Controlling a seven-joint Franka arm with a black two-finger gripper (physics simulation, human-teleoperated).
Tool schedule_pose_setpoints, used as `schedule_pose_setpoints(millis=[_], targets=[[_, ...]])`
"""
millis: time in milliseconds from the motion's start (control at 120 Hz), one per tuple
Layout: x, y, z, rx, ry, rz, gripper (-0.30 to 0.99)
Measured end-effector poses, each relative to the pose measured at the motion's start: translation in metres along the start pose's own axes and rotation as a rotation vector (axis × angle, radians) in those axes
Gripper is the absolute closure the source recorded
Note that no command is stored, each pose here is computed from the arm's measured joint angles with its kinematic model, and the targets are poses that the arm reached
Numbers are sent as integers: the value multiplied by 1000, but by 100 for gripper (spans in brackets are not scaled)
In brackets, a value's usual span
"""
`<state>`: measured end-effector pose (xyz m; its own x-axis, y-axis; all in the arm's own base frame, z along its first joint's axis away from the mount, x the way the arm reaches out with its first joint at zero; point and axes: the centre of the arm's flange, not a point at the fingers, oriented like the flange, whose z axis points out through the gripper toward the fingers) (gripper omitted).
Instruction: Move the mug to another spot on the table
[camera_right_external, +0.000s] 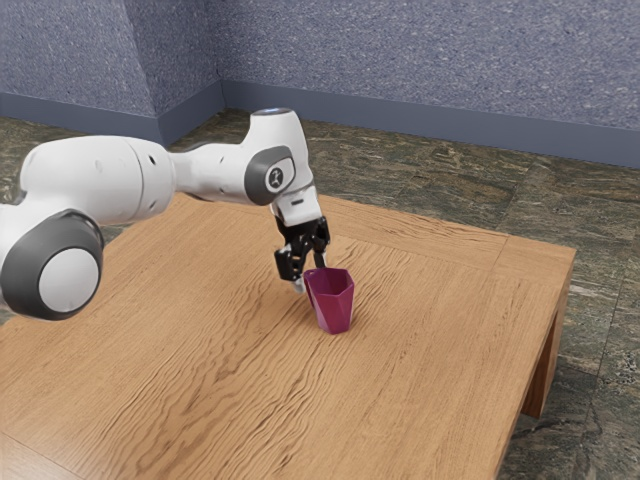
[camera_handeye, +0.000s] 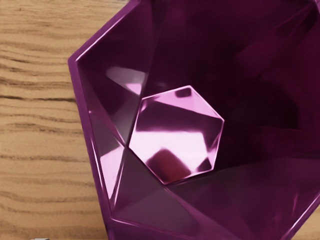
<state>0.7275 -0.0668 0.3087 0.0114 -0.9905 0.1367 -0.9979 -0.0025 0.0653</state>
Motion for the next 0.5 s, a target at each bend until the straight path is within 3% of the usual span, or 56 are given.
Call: schedule_pose_setpoints(millis=[500], targets=[[-7, -2, 16, -5, 25, -16, 42]])
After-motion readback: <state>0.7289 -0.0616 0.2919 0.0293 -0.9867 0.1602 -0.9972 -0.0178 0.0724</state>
